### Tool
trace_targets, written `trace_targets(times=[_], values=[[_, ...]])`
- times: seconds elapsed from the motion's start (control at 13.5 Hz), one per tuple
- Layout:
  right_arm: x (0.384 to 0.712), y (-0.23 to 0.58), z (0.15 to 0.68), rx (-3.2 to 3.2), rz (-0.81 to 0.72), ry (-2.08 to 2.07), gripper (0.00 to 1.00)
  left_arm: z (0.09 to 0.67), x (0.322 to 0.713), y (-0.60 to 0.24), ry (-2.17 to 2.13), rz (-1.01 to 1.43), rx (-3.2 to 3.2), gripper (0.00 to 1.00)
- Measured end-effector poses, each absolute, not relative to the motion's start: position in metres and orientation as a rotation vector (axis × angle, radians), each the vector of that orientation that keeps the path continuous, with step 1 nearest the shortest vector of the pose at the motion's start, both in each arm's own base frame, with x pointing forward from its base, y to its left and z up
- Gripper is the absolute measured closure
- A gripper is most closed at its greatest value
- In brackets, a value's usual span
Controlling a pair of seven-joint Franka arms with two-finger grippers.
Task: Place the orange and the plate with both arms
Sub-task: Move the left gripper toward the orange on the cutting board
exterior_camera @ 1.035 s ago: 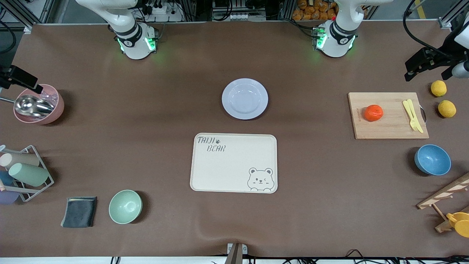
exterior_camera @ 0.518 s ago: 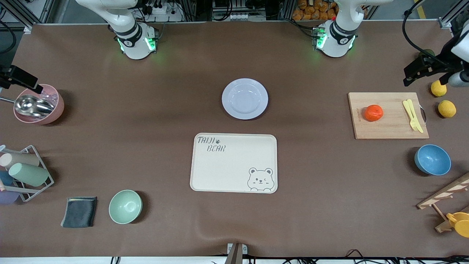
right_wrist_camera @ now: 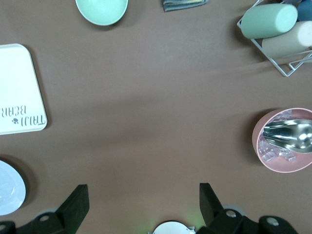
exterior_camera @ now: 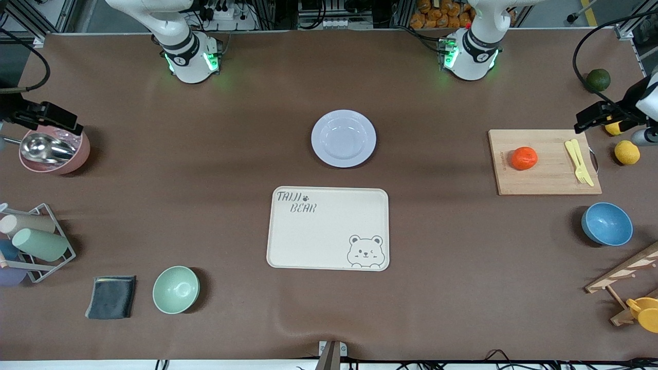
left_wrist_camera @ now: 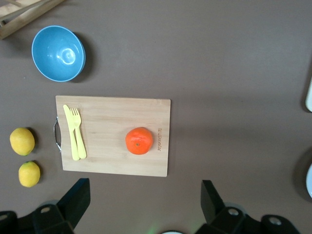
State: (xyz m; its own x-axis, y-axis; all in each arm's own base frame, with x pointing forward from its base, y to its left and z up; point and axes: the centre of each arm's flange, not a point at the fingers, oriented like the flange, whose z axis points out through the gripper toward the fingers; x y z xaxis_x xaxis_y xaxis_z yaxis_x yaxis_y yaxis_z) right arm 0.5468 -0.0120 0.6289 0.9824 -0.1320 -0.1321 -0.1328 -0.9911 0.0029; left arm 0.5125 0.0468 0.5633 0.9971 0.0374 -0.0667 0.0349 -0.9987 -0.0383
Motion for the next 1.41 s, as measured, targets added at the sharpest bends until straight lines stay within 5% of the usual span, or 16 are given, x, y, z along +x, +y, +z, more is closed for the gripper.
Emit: trace_targets(times=[0.59, 1.41], values=[[0.557, -0.009, 0.595, -3.115, 0.361, 0.2, 0.0, 0.499, 0.445, 0.059, -0.121, 0.132, -3.113, 0.0], [0.559, -0.011, 0.588, -3.117, 0.394, 0.206, 0.0, 0.476, 0.428, 0.095, -0.127, 0.126, -3.189, 0.0]])
